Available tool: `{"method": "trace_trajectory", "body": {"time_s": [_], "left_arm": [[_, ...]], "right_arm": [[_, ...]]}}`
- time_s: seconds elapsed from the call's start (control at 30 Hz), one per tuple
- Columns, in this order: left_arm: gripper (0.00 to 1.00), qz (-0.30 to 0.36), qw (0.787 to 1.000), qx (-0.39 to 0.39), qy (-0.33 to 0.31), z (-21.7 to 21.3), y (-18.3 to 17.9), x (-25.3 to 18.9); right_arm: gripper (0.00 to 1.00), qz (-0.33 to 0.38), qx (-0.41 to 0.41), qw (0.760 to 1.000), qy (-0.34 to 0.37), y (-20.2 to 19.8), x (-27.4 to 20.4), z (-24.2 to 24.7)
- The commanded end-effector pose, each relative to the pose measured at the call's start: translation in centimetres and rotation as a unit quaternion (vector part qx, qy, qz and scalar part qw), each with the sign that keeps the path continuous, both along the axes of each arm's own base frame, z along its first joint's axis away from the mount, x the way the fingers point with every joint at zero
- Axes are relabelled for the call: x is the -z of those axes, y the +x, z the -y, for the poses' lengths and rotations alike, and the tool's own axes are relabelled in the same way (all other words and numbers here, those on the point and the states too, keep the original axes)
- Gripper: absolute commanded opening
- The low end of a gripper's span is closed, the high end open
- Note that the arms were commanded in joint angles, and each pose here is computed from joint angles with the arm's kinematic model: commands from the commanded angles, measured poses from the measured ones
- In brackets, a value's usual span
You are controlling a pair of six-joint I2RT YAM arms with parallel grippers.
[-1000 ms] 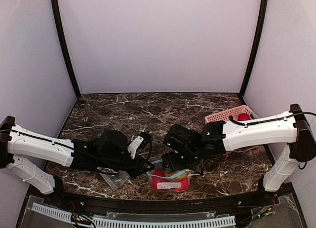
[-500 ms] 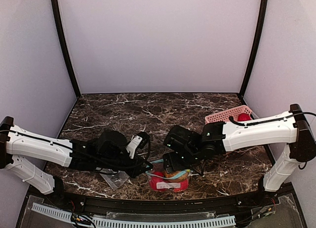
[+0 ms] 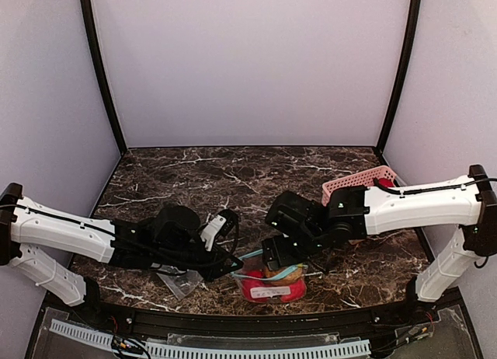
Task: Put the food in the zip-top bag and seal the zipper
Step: Adjust the fake vegetable in the zipper food storage bag.
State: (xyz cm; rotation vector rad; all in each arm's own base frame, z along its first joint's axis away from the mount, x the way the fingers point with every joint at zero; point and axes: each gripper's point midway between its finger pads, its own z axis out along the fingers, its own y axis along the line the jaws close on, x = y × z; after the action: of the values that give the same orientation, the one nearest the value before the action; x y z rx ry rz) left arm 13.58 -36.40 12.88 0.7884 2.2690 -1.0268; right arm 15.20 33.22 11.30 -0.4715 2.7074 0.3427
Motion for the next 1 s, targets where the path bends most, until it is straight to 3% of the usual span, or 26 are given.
{"method": "trace_trajectory", "body": {"time_s": [0.0,0.33,0.97], "left_arm": [[0.01,0.0,1.0,0.003,0.022,-0.7,0.0,0.6],[0.01,0.001,1.0,0.023,0.007,0.3,-0.3,0.1],[0.01,0.006,0.999,-0.03,0.034,-2.0,0.7,1.1]], "right_arm": [[0.85,-0.003,0.005,0.996,-0.087,-0.3,0.7,4.9],[0.85,-0.031,0.001,0.991,-0.132,-1.2,4.1,6.5],[0.85,-0.046,0.026,0.987,-0.154,-2.1,5.1,9.0]]}}
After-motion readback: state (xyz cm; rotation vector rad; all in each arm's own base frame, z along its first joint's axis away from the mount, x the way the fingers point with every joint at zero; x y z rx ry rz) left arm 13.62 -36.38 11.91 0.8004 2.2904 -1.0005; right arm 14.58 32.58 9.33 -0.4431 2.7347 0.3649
